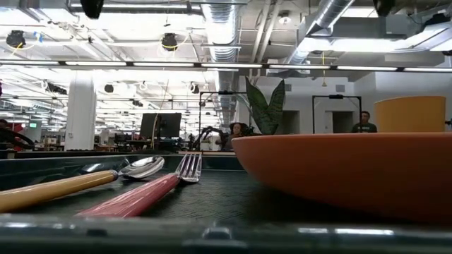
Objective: Pick and place plate/cup/fork/spoon on tray
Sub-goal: Return to Home Position
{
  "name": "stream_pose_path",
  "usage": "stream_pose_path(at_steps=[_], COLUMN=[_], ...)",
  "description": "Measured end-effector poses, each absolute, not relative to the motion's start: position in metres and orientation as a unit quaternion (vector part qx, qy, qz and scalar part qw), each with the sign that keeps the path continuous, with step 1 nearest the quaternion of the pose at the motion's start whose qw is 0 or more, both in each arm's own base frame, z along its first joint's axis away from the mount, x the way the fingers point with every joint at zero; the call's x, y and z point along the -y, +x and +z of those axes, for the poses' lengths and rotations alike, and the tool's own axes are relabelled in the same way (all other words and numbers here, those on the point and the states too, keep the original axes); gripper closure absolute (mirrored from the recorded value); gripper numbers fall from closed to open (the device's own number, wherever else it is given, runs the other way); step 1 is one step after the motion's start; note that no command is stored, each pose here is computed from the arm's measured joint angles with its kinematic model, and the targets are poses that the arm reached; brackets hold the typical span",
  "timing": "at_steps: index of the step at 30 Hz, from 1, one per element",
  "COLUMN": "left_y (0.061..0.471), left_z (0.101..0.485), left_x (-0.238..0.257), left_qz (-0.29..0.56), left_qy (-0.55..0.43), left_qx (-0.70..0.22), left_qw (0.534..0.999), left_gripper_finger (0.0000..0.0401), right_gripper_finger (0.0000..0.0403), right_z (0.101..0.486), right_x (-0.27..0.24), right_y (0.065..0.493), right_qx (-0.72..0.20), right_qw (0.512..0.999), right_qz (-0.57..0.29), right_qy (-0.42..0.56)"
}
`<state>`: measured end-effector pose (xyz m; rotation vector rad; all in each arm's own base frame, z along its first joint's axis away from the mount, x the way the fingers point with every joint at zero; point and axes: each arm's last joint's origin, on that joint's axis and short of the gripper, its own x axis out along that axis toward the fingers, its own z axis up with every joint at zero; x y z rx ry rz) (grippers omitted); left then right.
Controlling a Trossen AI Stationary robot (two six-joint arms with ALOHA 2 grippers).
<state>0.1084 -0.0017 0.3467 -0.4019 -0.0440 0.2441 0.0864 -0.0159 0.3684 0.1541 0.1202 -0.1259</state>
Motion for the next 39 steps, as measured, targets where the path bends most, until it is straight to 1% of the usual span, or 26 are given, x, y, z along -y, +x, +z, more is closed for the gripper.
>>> stream_pose_path(at_steps=[2, 8, 10, 15, 19, 23, 29, 33, 39], left_y=[0.105, 0.099, 0.098, 0.095, 0.095, 0.095, 0.095, 0.095, 0.096], left_z=[0.332, 0.272, 0.251, 0.212, 0.187, 0.183, 0.183, 0.182, 0.178], left_x=[0.002, 0.002, 0.003, 0.003, 0.003, 0.003, 0.003, 0.003, 0.001], left_qz=[0.101, 0.075, 0.068, 0.050, 0.045, 0.048, 0.049, 0.064, 0.091], left_qy=[-0.201, -0.214, -0.217, -0.227, -0.236, -0.232, -0.193, -0.177, -0.173], left_qx=[0.045, 0.095, 0.099, 0.119, 0.120, 0.096, 0.097, 0.093, 0.077], left_qw=[0.973, 0.969, 0.969, 0.965, 0.963, 0.967, 0.975, 0.978, 0.978], left_gripper_finger=[0.0186, 0.0186, 0.0186, 0.0186, 0.0186, 0.0186, 0.0186, 0.0186, 0.0186], right_gripper_finger=[0.0247, 0.0246, 0.0248, 0.0250, 0.0249, 0.0248, 0.0252, 0.0252, 0.0248], right_z=[0.347, 0.293, 0.279, 0.248, 0.227, 0.211, 0.193, 0.175, 0.169], right_x=[0.017, 0.017, 0.018, 0.019, 0.020, 0.021, 0.021, 0.023, 0.024], right_y=[0.084, 0.083, 0.084, 0.089, 0.094, 0.094, 0.092, 0.094, 0.095], right_qx=[-0.032, 0.002, 0.004, 0.003, 0.029, 0.066, 0.078, 0.066, 0.041], right_qw=[0.992, 0.989, 0.988, 0.988, 0.986, 0.983, 0.980, 0.979, 0.977], right_qz=[-0.068, -0.077, -0.079, -0.080, -0.085, -0.080, -0.102, -0.115, -0.139], right_qy=[0.097, 0.127, 0.132, 0.133, 0.139, 0.151, 0.153, 0.153, 0.155])
